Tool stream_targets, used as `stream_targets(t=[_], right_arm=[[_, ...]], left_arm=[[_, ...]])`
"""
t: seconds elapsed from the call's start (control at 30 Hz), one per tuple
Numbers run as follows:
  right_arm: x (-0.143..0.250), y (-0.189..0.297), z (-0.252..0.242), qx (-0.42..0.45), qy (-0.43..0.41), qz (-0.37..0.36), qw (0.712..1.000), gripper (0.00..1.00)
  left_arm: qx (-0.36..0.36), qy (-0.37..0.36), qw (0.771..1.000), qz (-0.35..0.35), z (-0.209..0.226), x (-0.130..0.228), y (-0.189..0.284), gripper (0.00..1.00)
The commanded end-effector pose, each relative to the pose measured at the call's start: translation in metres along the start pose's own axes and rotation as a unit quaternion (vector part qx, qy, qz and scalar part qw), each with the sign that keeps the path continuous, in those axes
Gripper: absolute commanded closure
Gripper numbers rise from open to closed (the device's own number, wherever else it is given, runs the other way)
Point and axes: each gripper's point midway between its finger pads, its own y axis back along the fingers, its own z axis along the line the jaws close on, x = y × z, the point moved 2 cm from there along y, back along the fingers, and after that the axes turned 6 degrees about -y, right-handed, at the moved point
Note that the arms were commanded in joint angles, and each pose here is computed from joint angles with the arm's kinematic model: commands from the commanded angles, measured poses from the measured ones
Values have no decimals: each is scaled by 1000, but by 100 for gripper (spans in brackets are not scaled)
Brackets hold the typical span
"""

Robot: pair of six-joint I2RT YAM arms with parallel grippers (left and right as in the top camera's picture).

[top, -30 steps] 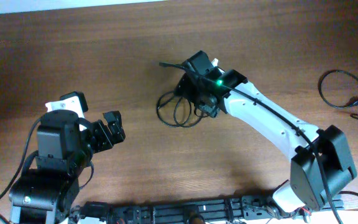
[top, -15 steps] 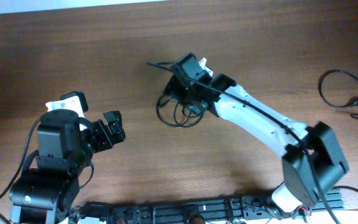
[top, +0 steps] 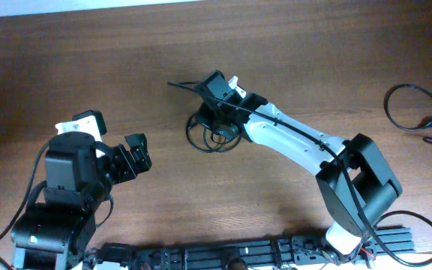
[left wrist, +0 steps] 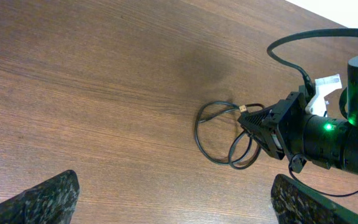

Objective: Untangle cables

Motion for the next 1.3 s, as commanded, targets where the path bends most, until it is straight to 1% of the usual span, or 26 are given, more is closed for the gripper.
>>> stream_targets(t=[0.0,0.07,0.1,0.17,0.2,0.3,0.4,0.53,0.63,0.7,0.8,0.9,0.93,1.1,1.2,1.27], right_arm=[[1,-4,3,-7,2,-1,1000,91],[-5,0,15,-31,5,-6,999,87],[-7,3,18,-38,3,-6,999,87],[-13,12,27,-55,1,-5,998,92],[-17,18,33,-66,9,-5,998,96],[-28,38,46,-93,35,-19,995,96],[-42,58,51,-114,27,-34,992,96],[-63,97,66,-167,25,-66,983,96],[-69,128,81,-213,64,-85,971,96],[-69,155,89,-245,74,-101,961,96],[-69,183,98,-279,92,-120,948,96],[-71,216,111,-315,170,-174,918,96],[-75,226,112,-318,192,-198,907,96],[-112,254,96,-287,224,-283,887,96],[-143,270,79,-262,223,-326,880,96],[-165,281,64,-246,208,-352,879,96]], left_arm=[[4,3,1000,4,-1,2,-1,1],[4,3,1000,5,-1,2,-1,1],[3,3,1000,5,-1,3,-1,1],[2,3,1000,8,-1,4,-1,1],[2,3,1000,9,-1,4,-1,1],[2,3,1000,9,-1,4,-1,1],[2,3,1000,9,-1,4,-1,1],[2,3,1000,9,-1,4,-1,1],[2,3,1000,9,-1,4,-2,1],[2,3,1000,10,-1,4,-2,1],[0,3,1000,15,-1,4,-5,1],[-2,3,1000,21,0,6,-7,1],[-3,3,1000,24,0,6,-7,1],[-6,3,1000,30,1,9,-8,1],[-6,3,1000,30,1,9,-8,1],[-6,3,1000,30,1,9,-8,1]])
